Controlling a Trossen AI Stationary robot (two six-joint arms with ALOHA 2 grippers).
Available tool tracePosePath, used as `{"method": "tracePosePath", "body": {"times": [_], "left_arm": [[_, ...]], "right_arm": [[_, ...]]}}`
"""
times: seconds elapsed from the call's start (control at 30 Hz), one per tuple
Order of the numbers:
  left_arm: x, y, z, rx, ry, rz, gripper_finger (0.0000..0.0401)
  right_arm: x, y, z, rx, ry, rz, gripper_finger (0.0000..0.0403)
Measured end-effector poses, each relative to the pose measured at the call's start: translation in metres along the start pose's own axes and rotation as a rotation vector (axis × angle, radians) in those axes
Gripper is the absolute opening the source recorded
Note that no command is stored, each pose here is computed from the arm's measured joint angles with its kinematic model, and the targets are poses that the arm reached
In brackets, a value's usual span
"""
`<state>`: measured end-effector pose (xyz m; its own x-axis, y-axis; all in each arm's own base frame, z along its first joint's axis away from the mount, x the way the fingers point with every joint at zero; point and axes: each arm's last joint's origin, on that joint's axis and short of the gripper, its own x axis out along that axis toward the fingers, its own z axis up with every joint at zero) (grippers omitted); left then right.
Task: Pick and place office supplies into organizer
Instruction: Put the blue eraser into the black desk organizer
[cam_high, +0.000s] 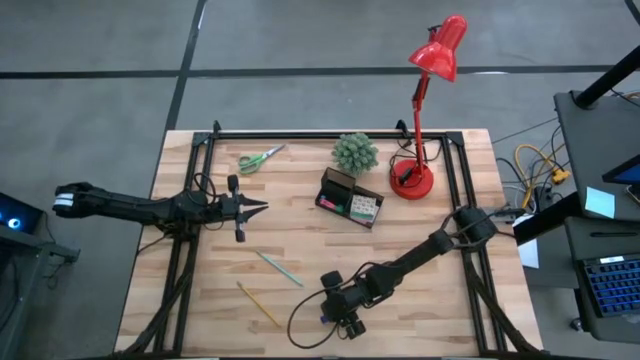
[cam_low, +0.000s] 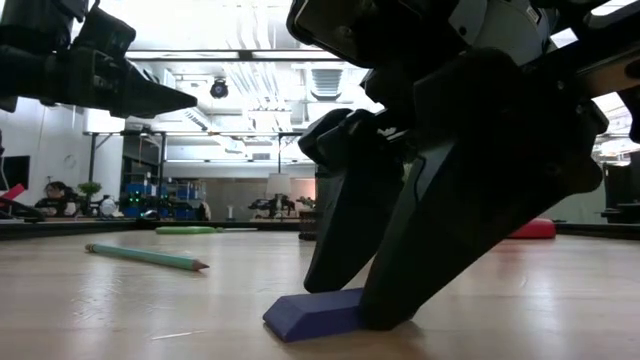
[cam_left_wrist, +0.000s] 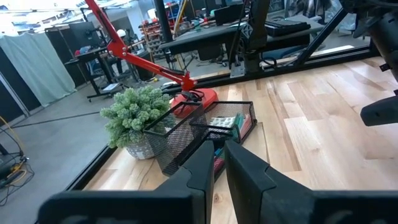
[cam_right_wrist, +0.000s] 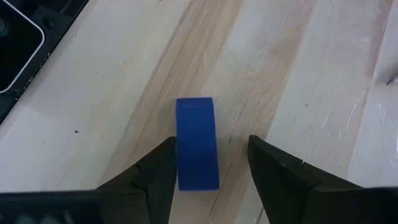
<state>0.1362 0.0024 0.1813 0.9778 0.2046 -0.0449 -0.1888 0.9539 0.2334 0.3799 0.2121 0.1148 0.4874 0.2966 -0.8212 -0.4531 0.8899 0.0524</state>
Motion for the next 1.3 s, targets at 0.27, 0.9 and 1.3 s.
{"method": "tracePosePath", "body": {"times": [0.27,0.9,1.3], "left_arm": [[0.0000,0.0000,0.0000,0.000,0.000,0.000,0.0026],[0.0000,0.0000,0.0000,0.000,0.000,0.000,0.0026],[0.0000,0.0000,0.0000,0.000,0.000,0.000,0.0026]], "right_arm": [[0.0001,0.0001,-0.0004,0.034,0.002,0.004,0.0169],[-0.0003,0.0020,-0.0043,0.036,0.046,0.032,0.0109],[-0.0005,0.0024,-0.0046,0.002,0.048,0.036,0.0081]]}}
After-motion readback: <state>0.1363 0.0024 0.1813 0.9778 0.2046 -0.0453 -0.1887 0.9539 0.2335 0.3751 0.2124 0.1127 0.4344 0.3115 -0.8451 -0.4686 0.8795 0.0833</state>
